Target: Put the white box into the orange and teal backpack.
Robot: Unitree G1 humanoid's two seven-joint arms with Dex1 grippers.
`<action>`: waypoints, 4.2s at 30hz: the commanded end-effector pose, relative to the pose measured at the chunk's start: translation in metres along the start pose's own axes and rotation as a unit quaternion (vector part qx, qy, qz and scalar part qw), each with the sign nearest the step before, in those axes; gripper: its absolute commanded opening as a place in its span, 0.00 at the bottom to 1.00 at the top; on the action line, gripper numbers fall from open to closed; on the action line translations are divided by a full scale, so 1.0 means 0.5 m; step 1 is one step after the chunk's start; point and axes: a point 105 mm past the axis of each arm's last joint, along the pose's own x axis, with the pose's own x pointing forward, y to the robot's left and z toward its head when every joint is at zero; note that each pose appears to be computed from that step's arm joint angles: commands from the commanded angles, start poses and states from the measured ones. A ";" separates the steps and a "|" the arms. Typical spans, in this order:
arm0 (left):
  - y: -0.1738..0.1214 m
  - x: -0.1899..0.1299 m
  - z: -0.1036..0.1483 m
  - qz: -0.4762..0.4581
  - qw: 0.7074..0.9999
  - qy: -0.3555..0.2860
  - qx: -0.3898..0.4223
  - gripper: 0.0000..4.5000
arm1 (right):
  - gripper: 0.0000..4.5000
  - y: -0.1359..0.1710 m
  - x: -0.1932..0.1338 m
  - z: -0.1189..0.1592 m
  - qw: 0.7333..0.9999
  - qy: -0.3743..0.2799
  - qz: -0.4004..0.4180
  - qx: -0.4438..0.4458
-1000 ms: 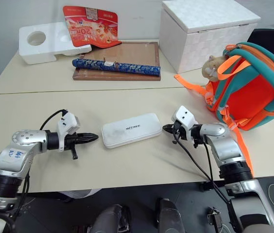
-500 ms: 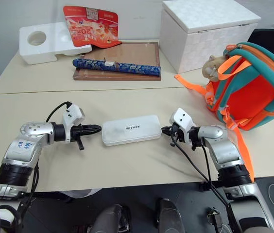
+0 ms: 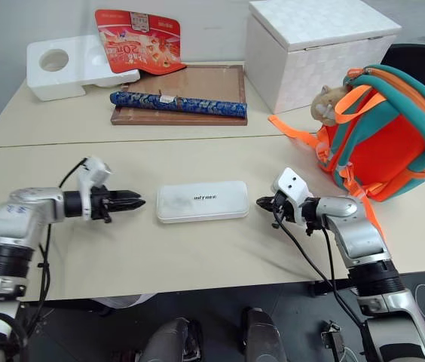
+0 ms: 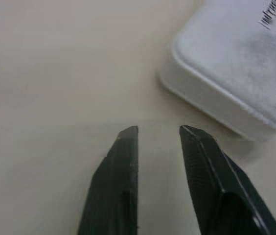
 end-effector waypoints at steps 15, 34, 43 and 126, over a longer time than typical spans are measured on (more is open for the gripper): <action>-0.074 0.130 -0.025 -0.100 0.965 0.089 -0.224 0.88 | 0.00 0.000 0.027 0.029 0.998 -0.026 0.012 -0.050; -0.130 0.138 0.069 -0.209 0.952 0.027 -0.220 0.28 | 0.00 0.007 0.016 0.034 0.997 -0.035 -0.013 -0.061; -0.162 0.090 0.110 -0.251 0.938 -0.045 -0.235 0.28 | 0.19 -0.028 -0.175 0.034 0.992 -0.042 -0.115 0.035; -0.285 0.086 0.283 -0.268 0.884 -0.101 0.370 0.28 | 0.00 0.128 -0.289 0.233 0.953 -0.125 0.245 0.124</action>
